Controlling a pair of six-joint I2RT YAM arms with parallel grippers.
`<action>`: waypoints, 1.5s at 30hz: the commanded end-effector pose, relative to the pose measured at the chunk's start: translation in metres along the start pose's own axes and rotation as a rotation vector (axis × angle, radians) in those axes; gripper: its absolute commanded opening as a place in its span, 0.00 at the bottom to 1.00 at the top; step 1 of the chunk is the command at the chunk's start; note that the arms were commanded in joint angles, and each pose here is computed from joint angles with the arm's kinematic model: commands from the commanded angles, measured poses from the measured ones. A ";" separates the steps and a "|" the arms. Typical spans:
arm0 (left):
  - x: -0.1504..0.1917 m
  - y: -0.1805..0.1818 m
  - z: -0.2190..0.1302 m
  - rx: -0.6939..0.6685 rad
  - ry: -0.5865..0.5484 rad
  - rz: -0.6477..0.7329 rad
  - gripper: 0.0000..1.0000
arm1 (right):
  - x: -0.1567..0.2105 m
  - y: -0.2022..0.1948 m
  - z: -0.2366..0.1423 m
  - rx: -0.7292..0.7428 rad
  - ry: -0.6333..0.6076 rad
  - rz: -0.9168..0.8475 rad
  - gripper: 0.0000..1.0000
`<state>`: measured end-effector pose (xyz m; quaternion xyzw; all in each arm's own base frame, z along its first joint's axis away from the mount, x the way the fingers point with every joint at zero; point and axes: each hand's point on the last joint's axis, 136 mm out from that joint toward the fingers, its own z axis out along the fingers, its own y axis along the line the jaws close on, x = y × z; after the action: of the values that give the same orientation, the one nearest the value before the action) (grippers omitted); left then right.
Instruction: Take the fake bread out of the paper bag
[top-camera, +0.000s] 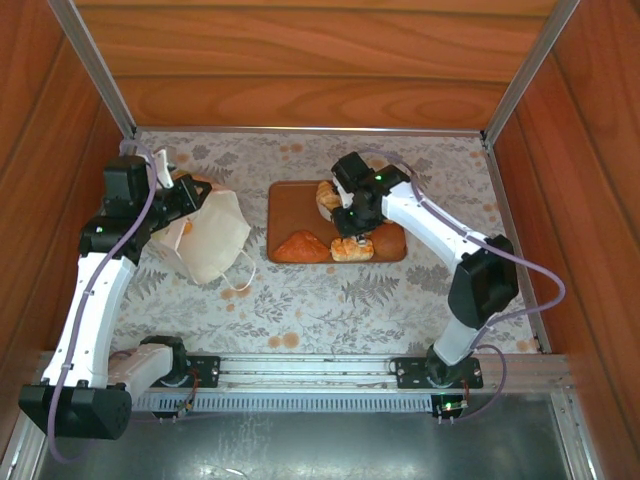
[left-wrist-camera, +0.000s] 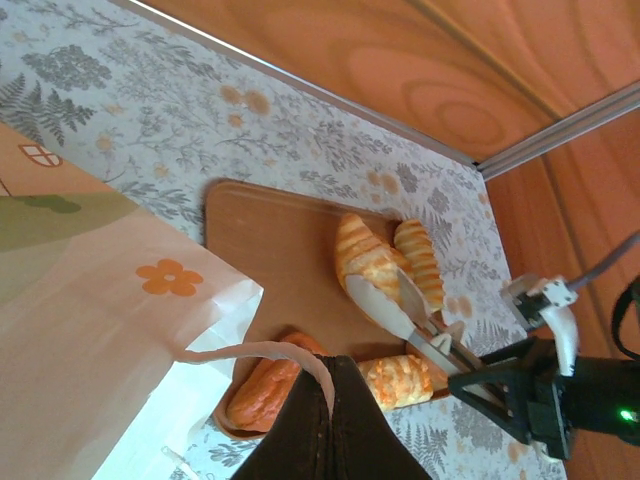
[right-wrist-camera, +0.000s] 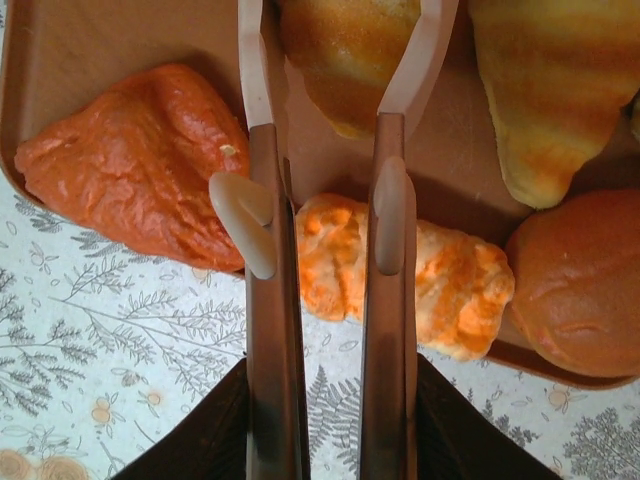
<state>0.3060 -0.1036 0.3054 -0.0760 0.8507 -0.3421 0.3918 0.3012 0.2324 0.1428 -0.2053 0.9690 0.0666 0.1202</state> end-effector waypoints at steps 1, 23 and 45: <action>-0.009 -0.020 -0.002 0.070 -0.005 0.036 0.00 | -0.008 -0.003 0.003 0.003 0.003 -0.020 0.36; -0.005 -0.014 0.007 0.046 0.008 0.030 0.00 | -0.001 -0.016 0.011 0.064 0.111 -0.040 0.45; -0.005 -0.008 0.005 0.017 -0.011 0.035 0.00 | 0.020 -0.013 0.004 0.035 0.164 -0.013 0.39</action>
<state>0.3113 -0.1101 0.3009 -0.0704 0.8548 -0.3444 0.3818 0.3018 0.2210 0.1276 -0.2258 0.9719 0.0259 0.0607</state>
